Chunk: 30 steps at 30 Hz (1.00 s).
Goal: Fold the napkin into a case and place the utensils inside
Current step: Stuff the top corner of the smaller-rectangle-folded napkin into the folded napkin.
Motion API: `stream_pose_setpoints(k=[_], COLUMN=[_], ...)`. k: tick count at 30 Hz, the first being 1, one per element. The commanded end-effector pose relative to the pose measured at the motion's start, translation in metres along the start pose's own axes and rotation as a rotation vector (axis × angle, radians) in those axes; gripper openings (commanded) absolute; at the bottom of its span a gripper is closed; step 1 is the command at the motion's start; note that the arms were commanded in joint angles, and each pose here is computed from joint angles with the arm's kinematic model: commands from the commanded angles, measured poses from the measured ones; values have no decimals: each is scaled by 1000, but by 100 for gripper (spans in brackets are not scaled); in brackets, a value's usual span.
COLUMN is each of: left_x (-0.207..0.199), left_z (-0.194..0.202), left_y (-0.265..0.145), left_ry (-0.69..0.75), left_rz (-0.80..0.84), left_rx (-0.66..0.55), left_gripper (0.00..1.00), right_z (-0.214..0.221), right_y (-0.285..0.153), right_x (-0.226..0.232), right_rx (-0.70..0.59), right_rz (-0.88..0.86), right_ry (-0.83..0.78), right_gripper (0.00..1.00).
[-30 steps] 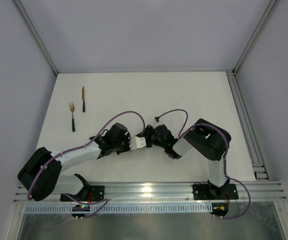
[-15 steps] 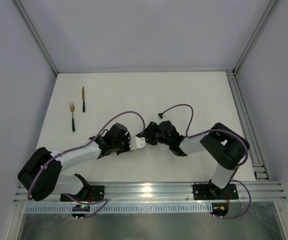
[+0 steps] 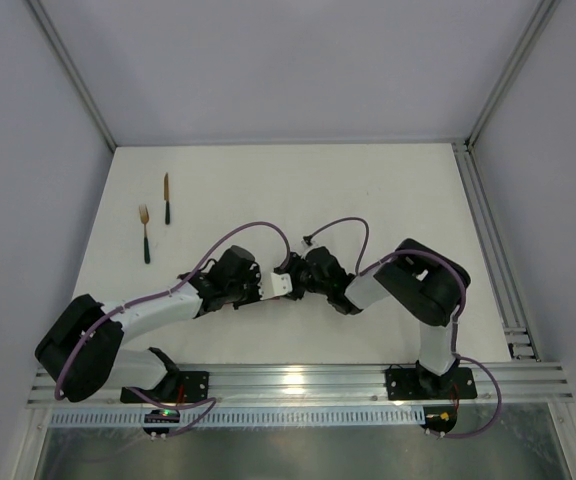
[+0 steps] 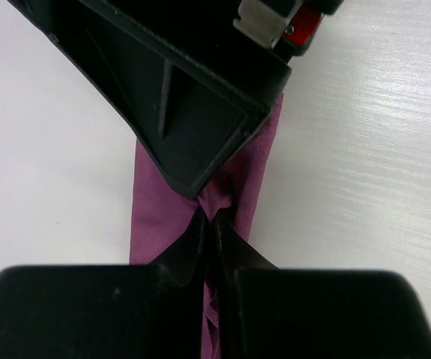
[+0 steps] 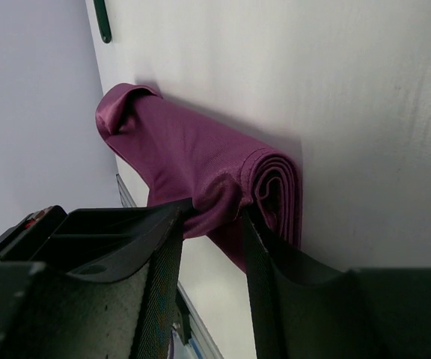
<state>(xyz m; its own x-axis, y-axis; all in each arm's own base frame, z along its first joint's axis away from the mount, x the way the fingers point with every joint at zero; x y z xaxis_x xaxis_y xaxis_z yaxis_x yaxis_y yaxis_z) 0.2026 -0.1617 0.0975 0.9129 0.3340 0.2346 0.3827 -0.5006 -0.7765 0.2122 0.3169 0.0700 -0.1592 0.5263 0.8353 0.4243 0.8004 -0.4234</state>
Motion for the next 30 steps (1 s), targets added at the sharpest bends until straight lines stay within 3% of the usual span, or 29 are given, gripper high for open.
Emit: stream_pose_setpoints(k=[1,12,16,18,21,22,23,27,28,30], left_x=[4,-1,-4,-6,-10,-10,-10,-6,-4,4], left_z=[-7,-6,-4,-1,2,1,1,-13,-18,-30], left_y=[1,1,-3,-3,-4,-5,-6,-13,-16,-21], left_ry=[-5,17,42,58,63,59,50,-54,-75,-118], left_rz=[-30,12,24,41,64,73,74,65,59,31], left_rx=[-38,-56,-65,-57,-52,-45,-43,-67,-76,-91], left_gripper=[1,2,3,4,13,27,34,51,68,70], right_z=[-3,-6,-9,-11,-11,-12,-12,-11,-11,-12], right_y=[6,20,27,29,31,31,31,28,27,24], right_x=[19,15,11,9,6,6,5,5,5,5], right_rx=[-4,-38,-54,-68,-79,-84,-87,-108,-114,-134], right_rz=[-87,-36,-20,-9,3,1,2,-21,-26,-34], right_ry=[19,34,19,6,-8,-13,-15,-15,-16,-18], right_gripper=[42,44,34,23,10,6,5,4,4,4])
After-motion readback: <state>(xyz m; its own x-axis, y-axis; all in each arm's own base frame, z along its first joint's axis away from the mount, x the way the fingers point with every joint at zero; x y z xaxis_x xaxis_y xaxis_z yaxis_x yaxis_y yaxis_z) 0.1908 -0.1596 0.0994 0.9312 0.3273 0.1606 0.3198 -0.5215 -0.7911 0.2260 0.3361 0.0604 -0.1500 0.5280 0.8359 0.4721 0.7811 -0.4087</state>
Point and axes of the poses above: each gripper's point midway between its finger pads, its own y axis out along the fingers, its own x axis along the line the jaws close on, z = x × y, the point moved 8 cm from there along -y, back along the fingers, and after that the axes turned 10 degrees about -y, right-handed, at the moved point
